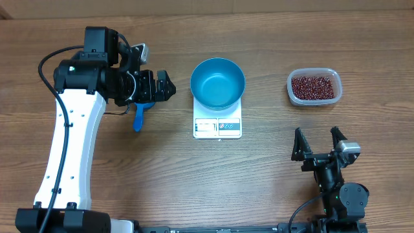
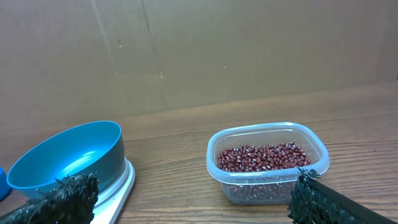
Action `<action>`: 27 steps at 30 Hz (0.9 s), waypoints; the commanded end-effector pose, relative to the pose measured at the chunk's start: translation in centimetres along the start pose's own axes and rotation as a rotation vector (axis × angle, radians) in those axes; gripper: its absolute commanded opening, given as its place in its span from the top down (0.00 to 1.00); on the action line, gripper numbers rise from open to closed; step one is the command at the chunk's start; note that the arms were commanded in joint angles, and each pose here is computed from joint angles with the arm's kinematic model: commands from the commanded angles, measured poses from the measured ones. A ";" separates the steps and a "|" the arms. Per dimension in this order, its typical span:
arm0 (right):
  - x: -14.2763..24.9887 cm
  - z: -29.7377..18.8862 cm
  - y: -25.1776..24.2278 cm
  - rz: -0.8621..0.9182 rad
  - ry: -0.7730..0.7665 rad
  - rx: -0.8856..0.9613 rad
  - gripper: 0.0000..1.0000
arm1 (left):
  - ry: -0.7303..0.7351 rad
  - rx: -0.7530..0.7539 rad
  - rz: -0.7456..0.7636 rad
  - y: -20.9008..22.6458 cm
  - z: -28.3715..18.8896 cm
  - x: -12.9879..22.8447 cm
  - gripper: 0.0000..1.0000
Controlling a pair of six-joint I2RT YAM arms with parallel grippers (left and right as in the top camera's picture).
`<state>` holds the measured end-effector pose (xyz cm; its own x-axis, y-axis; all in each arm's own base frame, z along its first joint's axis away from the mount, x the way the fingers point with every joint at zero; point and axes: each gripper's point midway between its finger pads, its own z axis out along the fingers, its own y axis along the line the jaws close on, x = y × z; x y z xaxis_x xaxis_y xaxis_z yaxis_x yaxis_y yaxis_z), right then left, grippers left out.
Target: Scoop item into bowl and weigh 150g on scale
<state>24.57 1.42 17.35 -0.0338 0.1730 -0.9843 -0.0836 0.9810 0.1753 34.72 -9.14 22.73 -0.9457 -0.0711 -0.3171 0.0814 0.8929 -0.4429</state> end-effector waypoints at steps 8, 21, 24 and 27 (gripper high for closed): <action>0.2 0.0 0.0 0.002 -0.003 -0.001 0.00 | 0.010 -0.063 -0.028 1.0 0.7 0.2 0.01; 0.2 0.0 0.0 0.002 -0.002 -0.001 0.00 | 0.053 -0.096 -0.117 2.4 3.0 -0.1 0.00; 0.2 0.0 0.0 0.002 -0.002 -0.001 0.00 | 0.095 -0.105 -0.134 3.0 4.3 0.2 0.00; 0.2 0.0 0.0 0.002 -0.002 -0.001 0.00 | 0.111 -0.109 -0.141 3.3 4.9 0.3 0.00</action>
<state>24.57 1.42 17.34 -0.0342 0.1730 -0.9843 -0.0835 0.9810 0.1753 36.18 -8.42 17.83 -0.9733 -0.1348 -0.1858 -0.0532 0.9197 -0.3890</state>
